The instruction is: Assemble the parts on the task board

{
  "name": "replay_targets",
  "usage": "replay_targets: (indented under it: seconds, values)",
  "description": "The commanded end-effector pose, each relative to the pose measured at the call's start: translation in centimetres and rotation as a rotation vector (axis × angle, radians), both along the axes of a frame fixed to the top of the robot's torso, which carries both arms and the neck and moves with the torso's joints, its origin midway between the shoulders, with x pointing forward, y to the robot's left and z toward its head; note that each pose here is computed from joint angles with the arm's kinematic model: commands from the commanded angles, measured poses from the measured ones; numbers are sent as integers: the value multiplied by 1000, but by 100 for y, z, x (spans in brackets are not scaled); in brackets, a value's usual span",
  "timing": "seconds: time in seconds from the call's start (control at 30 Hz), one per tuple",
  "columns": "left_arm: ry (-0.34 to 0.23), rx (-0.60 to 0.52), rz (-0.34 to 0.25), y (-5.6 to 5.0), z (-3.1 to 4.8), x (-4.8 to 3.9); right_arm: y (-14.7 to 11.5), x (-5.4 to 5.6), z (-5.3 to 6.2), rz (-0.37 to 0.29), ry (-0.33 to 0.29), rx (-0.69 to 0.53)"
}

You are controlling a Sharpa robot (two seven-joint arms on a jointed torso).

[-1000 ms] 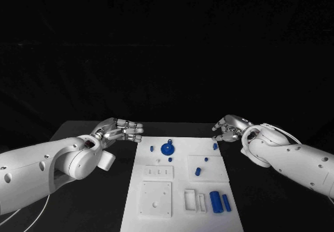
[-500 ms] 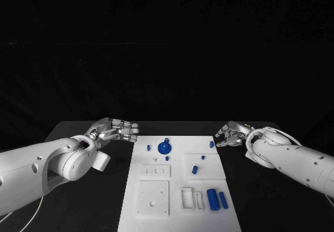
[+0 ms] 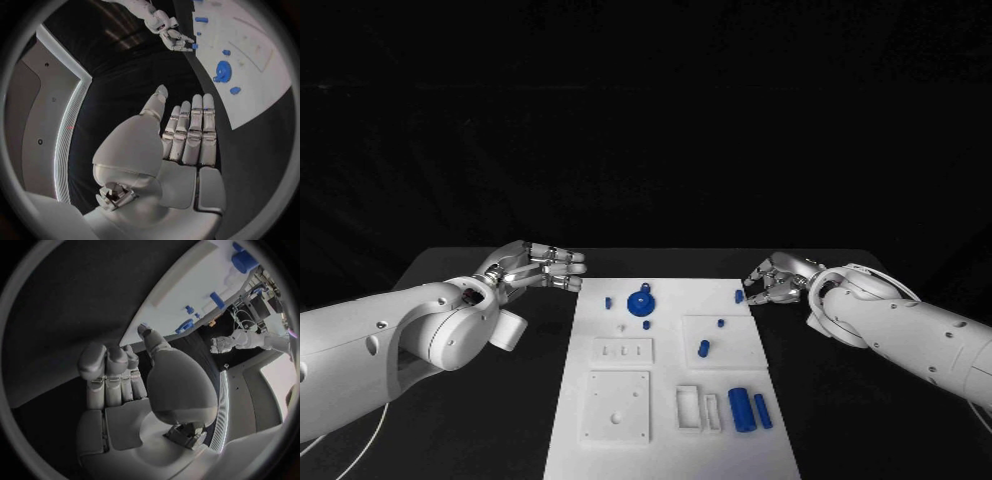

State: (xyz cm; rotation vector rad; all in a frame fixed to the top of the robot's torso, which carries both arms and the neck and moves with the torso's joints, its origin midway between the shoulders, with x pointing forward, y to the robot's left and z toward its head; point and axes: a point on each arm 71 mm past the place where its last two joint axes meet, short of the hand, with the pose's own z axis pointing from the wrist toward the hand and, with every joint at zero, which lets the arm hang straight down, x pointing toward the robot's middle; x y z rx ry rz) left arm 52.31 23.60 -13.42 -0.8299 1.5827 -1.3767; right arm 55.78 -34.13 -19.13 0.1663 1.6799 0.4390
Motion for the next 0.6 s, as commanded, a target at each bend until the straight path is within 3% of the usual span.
replay_targets:
  seconds: [0.03, 0.6]
  values:
    - [-6, -2, -21, -29, 6, -4, 44, -3, -24, 28, 27, 39]
    - [-4, 4, -22, -34, 1, 1, 118, 1, -115, 44, 77, 51]
